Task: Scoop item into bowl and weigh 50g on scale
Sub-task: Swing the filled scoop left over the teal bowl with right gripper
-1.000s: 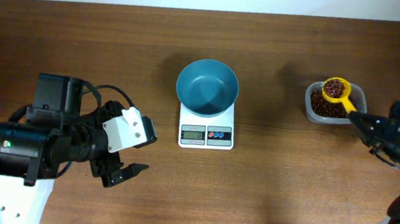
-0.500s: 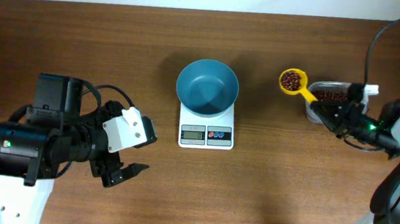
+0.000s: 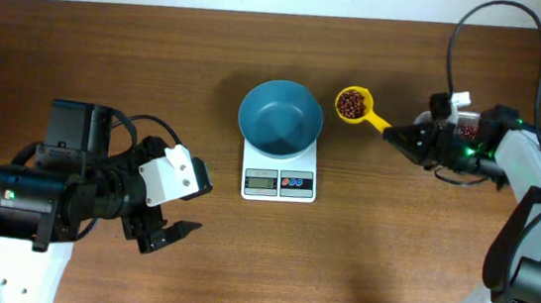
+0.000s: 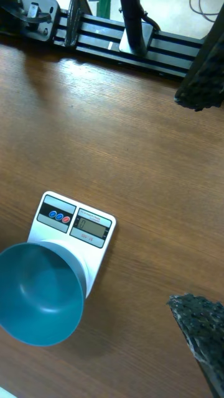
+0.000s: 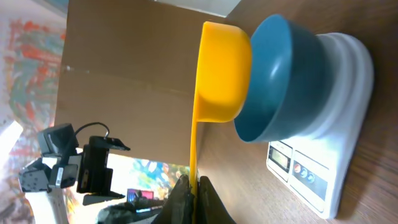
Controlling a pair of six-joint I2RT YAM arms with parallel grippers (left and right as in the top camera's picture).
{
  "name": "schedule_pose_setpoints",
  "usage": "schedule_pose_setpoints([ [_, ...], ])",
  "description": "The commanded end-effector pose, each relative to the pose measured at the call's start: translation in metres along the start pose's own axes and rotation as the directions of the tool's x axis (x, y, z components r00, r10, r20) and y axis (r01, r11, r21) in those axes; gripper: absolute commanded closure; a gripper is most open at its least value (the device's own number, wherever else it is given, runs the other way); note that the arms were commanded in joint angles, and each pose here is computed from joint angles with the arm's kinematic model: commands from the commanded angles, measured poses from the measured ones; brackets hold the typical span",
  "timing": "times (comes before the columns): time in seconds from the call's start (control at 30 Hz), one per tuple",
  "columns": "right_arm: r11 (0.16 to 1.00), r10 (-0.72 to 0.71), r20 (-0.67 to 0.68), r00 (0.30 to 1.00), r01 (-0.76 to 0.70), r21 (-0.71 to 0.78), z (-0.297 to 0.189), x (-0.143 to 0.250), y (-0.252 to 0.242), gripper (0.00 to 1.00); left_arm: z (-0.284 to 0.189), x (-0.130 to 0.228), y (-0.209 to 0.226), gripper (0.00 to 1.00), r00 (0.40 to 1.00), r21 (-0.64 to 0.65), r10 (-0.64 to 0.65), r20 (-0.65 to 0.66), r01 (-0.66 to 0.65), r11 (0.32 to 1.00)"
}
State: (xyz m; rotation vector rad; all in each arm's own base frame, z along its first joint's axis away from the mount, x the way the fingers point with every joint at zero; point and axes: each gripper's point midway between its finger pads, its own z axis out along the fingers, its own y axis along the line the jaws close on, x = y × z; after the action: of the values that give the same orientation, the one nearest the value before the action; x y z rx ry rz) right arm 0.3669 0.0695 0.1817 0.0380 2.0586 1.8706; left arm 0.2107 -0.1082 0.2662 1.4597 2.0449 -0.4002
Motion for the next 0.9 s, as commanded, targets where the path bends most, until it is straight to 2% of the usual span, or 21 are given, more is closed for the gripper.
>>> schedule_pose_setpoints([
  [0.0, 0.998, -0.048, -0.018, 0.999, 0.047, -0.049, 0.012, -0.006, 0.015, 0.96, -0.004, -0.003, 0.003, 0.01, 1.0, -0.013, -0.007, 0.008, 0.007, 1.0],
  [0.2, 0.997, -0.04, -0.071, 0.997, 0.035, -0.064, 0.031, -0.003, 0.017, 0.96, -0.004, -0.003, 0.003, 0.01, 1.0, -0.013, -0.007, 0.008, 0.007, 1.0],
  [0.6, 0.993, -0.112, -0.163, 0.98, 0.104, -0.057, 0.073, -0.008, 0.016, 0.96, -0.004, -0.003, 0.003, 0.01, 1.0, -0.013, -0.007, 0.008, 0.007, 1.0],
  [0.77, 0.987, -0.14, -0.184, 0.973, 0.151, 0.051, 0.084, -0.007, -0.003, 0.96, -0.004, -0.003, 0.003, 0.01, 1.0, -0.013, -0.007, 0.007, 0.007, 1.0],
  [0.87, 0.98, -0.176, -0.206, 0.962, 0.192, 0.059, 0.094, -0.003, -0.004, 0.96, -0.004, -0.003, 0.003, 0.01, 1.0, -0.013, -0.007, 0.008, 0.007, 1.0],
])
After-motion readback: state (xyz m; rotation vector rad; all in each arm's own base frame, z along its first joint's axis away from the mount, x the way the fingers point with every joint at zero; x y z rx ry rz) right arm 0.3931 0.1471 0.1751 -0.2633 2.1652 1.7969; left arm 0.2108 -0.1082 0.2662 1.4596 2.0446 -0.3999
